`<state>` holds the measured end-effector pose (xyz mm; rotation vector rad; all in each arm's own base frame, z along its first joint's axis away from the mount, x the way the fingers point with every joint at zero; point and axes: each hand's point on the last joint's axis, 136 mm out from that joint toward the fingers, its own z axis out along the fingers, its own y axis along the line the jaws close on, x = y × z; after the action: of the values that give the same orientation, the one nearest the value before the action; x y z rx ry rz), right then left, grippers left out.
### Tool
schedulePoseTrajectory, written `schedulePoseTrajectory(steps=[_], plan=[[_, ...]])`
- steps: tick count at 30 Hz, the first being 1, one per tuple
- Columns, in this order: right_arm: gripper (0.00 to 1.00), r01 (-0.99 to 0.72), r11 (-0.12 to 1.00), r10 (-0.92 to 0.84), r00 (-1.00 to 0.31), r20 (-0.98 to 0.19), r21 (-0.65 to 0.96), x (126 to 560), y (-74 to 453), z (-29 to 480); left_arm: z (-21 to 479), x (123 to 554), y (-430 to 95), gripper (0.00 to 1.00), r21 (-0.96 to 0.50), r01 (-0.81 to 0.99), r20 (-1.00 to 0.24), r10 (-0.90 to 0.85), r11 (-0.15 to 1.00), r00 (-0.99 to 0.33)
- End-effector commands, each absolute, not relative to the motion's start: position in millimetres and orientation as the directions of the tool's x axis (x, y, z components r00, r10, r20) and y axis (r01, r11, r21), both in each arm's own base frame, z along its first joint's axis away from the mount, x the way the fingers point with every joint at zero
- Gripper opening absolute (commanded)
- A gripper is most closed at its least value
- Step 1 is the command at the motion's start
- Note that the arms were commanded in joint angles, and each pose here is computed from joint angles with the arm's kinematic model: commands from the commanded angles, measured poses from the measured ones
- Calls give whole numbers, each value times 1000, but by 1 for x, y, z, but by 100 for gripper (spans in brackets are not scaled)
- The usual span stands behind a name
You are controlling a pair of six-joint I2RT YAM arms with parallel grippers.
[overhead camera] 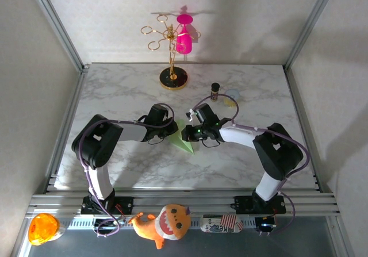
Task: Fold a paper plane with a square sheet of paper (pick it up from the middle)
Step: Fourth fold the wing at the center of the table.
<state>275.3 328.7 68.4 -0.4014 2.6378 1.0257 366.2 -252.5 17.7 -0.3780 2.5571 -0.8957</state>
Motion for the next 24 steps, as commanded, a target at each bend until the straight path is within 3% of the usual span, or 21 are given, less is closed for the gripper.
schedulePoseTrajectory(steps=[1,24], plan=[[6,-311,709,-133,-940,-314,632,283,337,59,-5,359,-236,0,-575,-186,-265,-397,797,-879],[2,-240,792,-143,-967,-212,561,279,324,0,-17,356,-222,0,-517,-229,-270,-411,825,-871]])
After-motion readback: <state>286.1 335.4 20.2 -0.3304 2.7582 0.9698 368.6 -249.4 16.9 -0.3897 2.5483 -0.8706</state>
